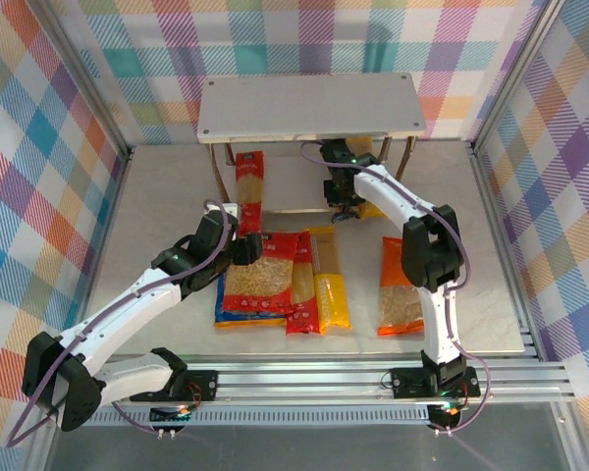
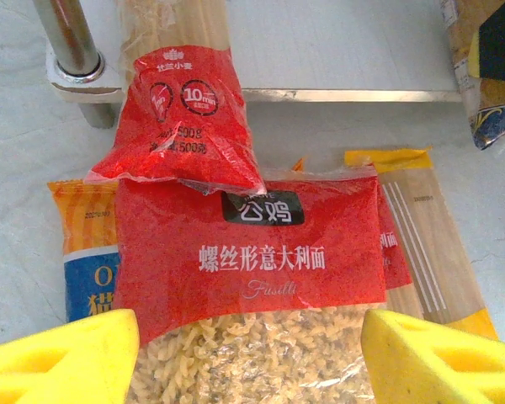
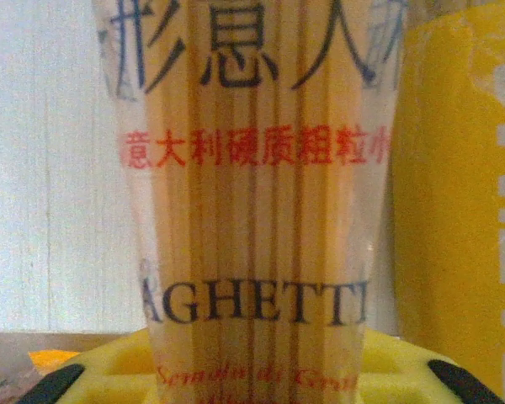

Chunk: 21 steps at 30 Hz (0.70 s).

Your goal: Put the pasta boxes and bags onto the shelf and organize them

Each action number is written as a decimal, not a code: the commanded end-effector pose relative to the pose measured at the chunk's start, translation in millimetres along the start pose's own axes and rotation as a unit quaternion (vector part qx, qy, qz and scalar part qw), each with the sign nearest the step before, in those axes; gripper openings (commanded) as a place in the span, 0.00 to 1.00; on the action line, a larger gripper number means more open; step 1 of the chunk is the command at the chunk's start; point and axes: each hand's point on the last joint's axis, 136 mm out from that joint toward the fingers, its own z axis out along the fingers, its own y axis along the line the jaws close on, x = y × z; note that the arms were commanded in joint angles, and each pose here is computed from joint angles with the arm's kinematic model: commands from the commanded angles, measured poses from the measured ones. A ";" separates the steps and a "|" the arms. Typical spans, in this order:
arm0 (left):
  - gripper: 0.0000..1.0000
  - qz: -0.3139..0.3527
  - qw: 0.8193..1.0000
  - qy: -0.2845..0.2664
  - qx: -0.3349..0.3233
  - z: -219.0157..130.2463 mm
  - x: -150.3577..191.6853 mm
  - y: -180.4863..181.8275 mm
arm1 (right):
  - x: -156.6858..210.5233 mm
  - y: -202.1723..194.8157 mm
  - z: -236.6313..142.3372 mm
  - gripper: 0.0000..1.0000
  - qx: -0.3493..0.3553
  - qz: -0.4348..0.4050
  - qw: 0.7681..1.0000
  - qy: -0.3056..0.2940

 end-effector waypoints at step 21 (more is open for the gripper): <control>0.72 0.015 1.000 0.011 0.004 -14.0 4.1 1.5 | -23.5 -10.0 -29.2 0.76 -0.015 0.033 0.996 -0.085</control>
